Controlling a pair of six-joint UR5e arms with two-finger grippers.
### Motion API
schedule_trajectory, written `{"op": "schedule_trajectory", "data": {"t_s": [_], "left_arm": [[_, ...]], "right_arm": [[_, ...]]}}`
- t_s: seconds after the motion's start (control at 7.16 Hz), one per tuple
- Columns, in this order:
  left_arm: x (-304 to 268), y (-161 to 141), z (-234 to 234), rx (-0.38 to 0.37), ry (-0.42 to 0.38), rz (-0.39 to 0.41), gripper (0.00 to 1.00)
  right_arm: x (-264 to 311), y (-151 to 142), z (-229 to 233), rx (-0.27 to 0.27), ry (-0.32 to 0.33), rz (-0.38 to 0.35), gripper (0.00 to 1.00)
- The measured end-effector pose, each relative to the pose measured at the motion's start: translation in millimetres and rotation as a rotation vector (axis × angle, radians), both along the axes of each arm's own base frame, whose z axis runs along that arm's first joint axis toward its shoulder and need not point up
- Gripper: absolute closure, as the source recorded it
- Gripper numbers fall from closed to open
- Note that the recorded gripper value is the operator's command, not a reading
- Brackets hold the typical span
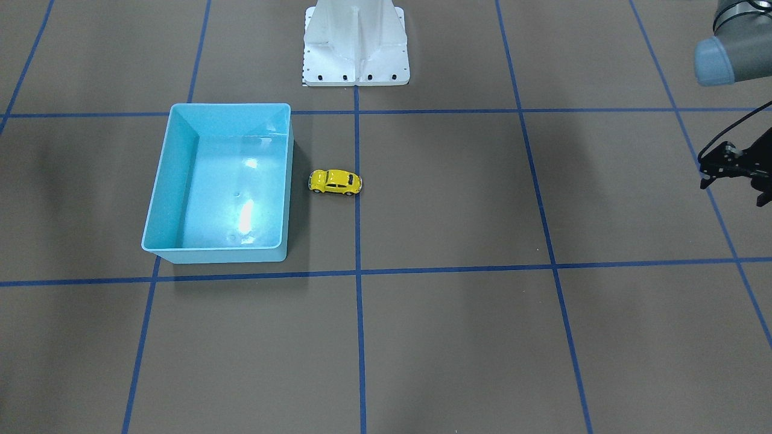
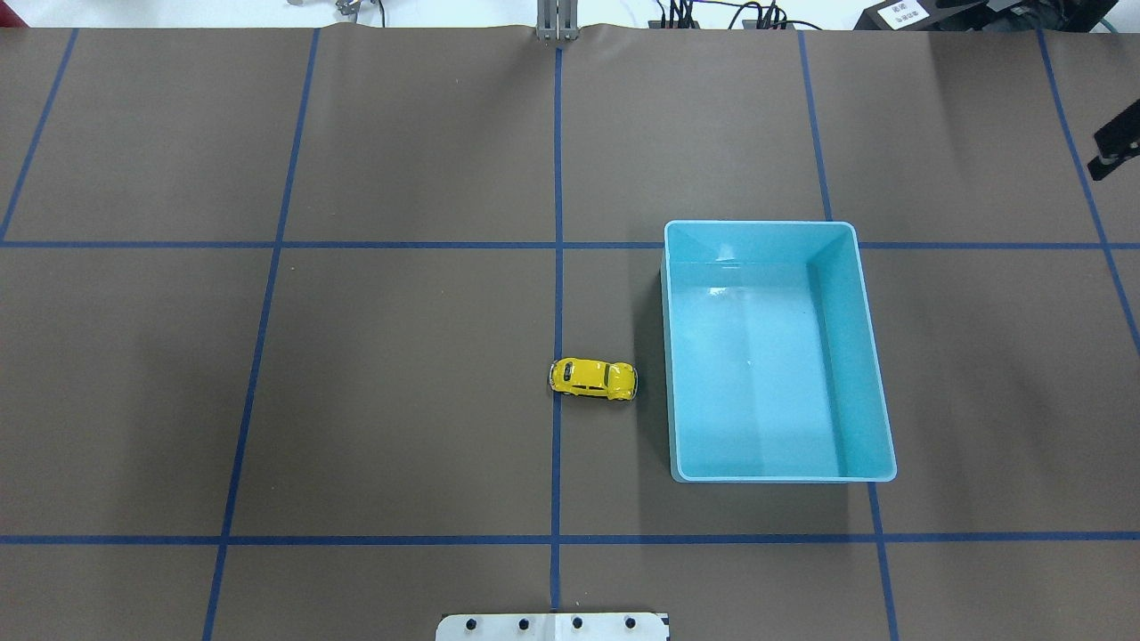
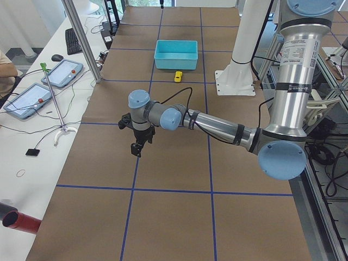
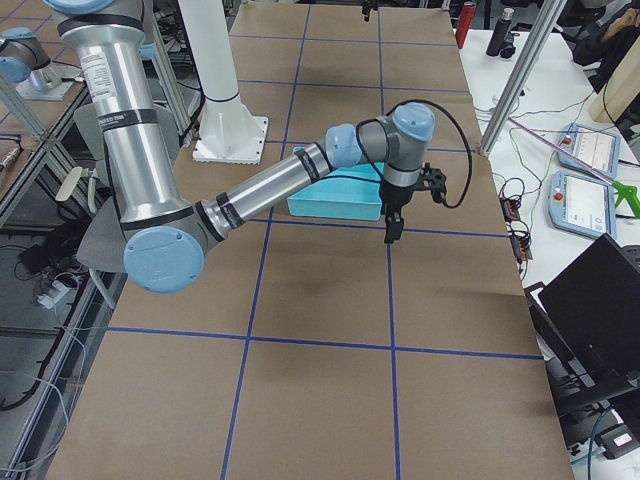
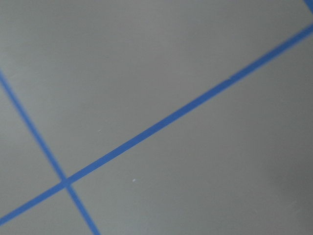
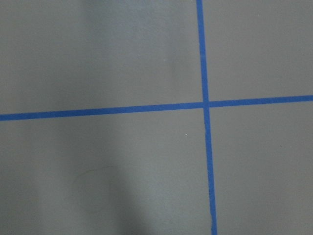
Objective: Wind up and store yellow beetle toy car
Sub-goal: 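Reach the right gripper down to the car beside the bin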
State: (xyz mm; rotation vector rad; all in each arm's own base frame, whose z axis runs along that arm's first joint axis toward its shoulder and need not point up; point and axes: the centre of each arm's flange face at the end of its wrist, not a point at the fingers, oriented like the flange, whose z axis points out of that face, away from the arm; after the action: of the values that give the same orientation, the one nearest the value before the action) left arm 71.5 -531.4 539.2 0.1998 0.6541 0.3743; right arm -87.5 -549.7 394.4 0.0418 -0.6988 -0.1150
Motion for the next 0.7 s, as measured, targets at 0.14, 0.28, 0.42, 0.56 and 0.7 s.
{"op": "schedule_trajectory", "data": {"t_s": [0.14, 0.28, 0.42, 0.56, 0.7], "left_arm": [[-21, 7, 13, -0.031, -0.006, -0.040, 0.00], [-48, 20, 33, -0.074, -0.004, -0.085, 0.00], [-73, 37, 55, -0.132, 0.023, -0.128, 0.00], [-96, 53, 72, -0.187, 0.073, -0.174, 0.00], [-118, 65, 83, -0.222, 0.106, -0.221, 0.00]], "right_arm": [[-50, 7, -58, 0.061, -0.013, -0.037, 0.00], [-106, 20, -120, 0.106, -0.055, -0.058, 0.00], [-163, 47, -171, 0.169, -0.107, -0.121, 0.00], [-217, 81, -209, 0.266, -0.165, -0.209, 0.00], [-264, 118, -229, 0.375, -0.209, -0.310, 0.00]]}}
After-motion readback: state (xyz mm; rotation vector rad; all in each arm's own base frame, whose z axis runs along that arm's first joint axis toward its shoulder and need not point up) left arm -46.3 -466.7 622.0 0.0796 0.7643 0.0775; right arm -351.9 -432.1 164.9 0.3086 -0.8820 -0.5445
